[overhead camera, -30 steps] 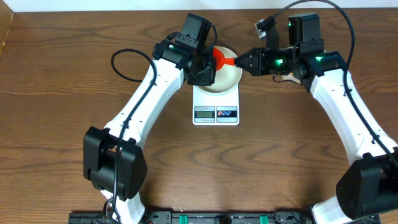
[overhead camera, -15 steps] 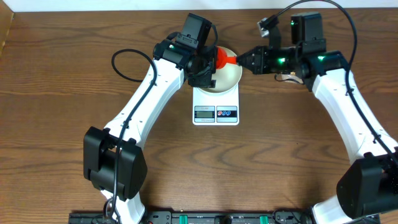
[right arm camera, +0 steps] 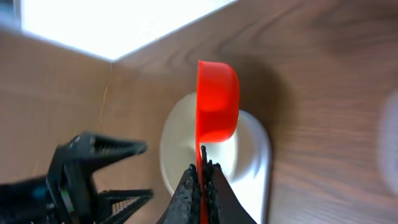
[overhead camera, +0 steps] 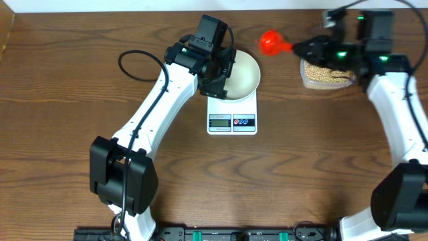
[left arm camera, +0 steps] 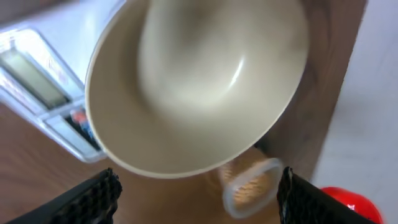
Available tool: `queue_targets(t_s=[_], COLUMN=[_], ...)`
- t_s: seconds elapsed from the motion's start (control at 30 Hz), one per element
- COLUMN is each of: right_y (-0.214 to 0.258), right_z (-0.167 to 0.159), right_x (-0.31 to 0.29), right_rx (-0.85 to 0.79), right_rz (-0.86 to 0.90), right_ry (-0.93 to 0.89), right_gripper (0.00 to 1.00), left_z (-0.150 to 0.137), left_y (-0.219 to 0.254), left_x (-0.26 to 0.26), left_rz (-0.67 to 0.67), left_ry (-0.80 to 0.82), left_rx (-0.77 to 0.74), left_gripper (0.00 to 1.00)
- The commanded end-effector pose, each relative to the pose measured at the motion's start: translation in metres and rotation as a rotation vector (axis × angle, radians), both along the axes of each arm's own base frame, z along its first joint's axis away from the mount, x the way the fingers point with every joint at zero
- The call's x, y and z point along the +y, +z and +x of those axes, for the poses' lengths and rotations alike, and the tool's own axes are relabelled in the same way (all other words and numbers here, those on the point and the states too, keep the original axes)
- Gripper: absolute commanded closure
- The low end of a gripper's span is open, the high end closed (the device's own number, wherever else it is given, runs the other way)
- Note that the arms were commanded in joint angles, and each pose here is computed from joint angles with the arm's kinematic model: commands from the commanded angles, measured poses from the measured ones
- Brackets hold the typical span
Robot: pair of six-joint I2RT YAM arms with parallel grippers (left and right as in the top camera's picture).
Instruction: Scoop item into bowl and weigh 50g on scale
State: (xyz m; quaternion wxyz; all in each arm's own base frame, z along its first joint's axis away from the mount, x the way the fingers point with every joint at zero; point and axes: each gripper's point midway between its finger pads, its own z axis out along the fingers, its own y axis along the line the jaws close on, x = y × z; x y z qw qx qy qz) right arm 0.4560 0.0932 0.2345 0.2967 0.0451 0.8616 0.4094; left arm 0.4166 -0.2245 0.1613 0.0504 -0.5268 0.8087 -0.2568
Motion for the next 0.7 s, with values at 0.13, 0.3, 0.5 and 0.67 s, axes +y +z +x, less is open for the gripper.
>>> queue_targets(t_s=[0.13, 0.3, 0.5, 0.67], right_y=[0.013, 0.013, 0.008, 0.006], right_z=[0.005, 0.006, 0.008, 0.009], right_x=[-0.074, -0.103, -0.113, -0.116], right_rx=[-0.003, -0.009, -0.006, -0.018], right_rz=[0.066, 0.061, 0.023, -0.007], right_ry=[-0.141, -0.202, -0.240, -0.241], right_gripper=[0.99, 0.99, 0.99, 0.99], left_z=[0.011, -0.005, -0.010, -0.009], left_y=[0.017, 0.008, 0.015, 0.039], left_x=[0.021, 0.029, 0.034, 0.044], left_rz=[0.321, 0.400, 0.445, 0.454], left_ry=[-0.541, -0.744, -0.859, -0.828], left_rx=[-0.287, -0.271, -0.311, -0.366], left_gripper=[0.18, 0.29, 0.79, 0.93])
